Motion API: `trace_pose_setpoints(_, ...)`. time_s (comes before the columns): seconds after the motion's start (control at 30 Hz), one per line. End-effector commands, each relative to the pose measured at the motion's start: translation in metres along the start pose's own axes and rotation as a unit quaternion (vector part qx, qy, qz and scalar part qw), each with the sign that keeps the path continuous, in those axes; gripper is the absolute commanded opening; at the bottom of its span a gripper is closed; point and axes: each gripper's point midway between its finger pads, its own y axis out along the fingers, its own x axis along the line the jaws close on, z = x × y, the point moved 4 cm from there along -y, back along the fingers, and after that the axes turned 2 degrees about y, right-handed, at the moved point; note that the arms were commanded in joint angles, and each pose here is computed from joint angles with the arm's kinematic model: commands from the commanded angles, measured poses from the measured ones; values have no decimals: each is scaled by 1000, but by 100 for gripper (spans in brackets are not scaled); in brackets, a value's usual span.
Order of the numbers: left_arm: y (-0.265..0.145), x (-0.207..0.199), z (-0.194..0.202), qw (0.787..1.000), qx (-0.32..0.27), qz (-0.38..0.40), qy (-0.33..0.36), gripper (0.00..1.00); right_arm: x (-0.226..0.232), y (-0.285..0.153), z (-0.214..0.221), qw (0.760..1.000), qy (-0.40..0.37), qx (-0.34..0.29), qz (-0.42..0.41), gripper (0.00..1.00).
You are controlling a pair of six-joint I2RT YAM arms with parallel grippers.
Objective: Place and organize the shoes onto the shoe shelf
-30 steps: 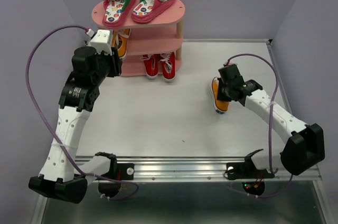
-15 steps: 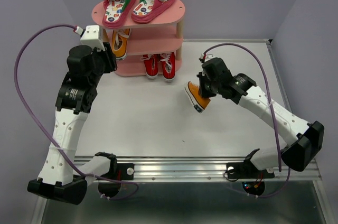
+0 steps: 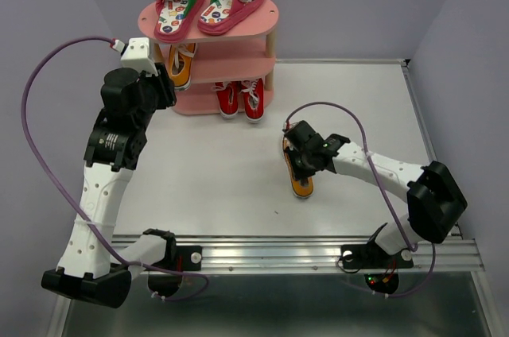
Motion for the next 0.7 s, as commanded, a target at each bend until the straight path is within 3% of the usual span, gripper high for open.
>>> trace_pose_setpoints(0.0, 1, -2, -8, 1000, -23, 7, 1, 50, 9, 11, -16, 999, 9, -31, -15, 41)
trace_pose_setpoints(0.1, 2, -2, -5, 1000, -18, 6, 2, 50, 8, 2, -23, 999, 17, -49, -12, 61)
trace_pose_setpoints(0.33, 7, -6, -3, 1000, -14, 16, -1, 50, -19, -33, -41, 985, 82, -133, 77, 64)
trace_pose_setpoints(0.47, 8, -5, 0, 1000, -10, 15, 0, 50, -34, -30, -23, 976, 129, -123, 123, 64)
trace_pose_setpoints(0.67, 7, -4, 1, 1000, -8, 11, 4, 50, -39, -19, -5, 975, 154, -98, 128, 63)
